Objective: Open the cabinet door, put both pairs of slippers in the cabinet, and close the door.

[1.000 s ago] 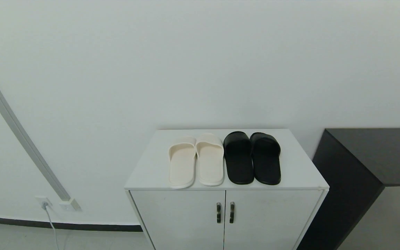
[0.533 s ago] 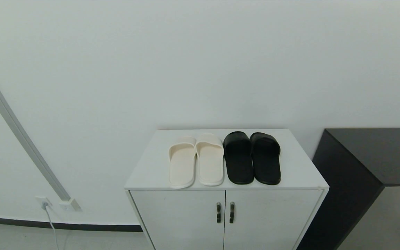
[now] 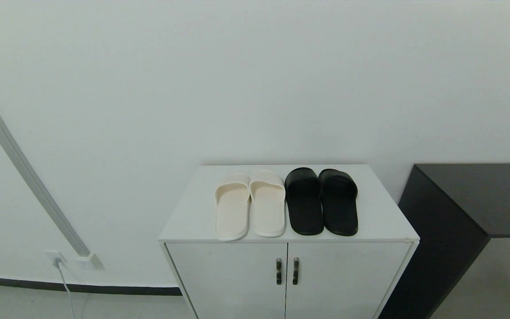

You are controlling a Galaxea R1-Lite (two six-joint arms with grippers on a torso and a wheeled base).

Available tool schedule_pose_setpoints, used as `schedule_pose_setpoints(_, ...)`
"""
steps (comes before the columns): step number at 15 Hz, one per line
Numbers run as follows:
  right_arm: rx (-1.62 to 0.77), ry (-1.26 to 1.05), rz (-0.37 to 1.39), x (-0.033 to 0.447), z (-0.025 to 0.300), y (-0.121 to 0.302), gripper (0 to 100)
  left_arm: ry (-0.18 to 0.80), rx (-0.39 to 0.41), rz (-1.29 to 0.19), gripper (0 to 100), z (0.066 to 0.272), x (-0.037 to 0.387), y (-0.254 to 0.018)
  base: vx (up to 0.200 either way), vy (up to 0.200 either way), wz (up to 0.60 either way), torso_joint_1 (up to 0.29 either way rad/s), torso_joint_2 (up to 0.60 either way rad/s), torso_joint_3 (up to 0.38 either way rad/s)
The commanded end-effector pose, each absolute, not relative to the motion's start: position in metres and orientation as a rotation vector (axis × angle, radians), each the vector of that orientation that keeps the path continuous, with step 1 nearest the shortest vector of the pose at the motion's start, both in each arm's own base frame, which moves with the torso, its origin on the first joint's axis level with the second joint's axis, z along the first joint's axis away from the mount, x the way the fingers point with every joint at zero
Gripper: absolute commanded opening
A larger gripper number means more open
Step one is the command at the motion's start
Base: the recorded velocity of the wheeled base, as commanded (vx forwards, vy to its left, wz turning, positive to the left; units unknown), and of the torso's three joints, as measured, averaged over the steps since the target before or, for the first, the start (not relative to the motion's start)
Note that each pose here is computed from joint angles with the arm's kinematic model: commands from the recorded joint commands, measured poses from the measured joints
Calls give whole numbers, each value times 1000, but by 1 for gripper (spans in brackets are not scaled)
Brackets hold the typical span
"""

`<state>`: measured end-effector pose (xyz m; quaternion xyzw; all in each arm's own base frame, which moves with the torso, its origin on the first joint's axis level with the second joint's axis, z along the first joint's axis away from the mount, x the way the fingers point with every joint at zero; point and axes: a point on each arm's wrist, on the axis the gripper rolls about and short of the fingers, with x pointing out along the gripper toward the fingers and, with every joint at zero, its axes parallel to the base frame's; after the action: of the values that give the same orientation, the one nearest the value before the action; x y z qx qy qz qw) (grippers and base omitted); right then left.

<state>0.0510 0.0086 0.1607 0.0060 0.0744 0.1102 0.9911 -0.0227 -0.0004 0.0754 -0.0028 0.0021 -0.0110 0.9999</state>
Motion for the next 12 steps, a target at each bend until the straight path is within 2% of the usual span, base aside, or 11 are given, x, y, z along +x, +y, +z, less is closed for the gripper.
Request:
schedule_pose_setpoints(1, -6, 291, 327, 128, 156, 33, 100, 5, -6, -23, 0, 75, -23, 0, 0, 0, 0, 0, 0, 0)
schedule_pose_setpoints(7, 54, 279, 329, 198, 180, 111, 100, 3, -6, -21, 0, 76, -23, 0, 0, 0, 0, 0, 0, 0)
schedule_pose_setpoints(12, 53, 267, 306, 226, 180, 180, 100, 3, -6, -23, 0, 76, -23, 0, 0, 0, 0, 0, 0, 0)
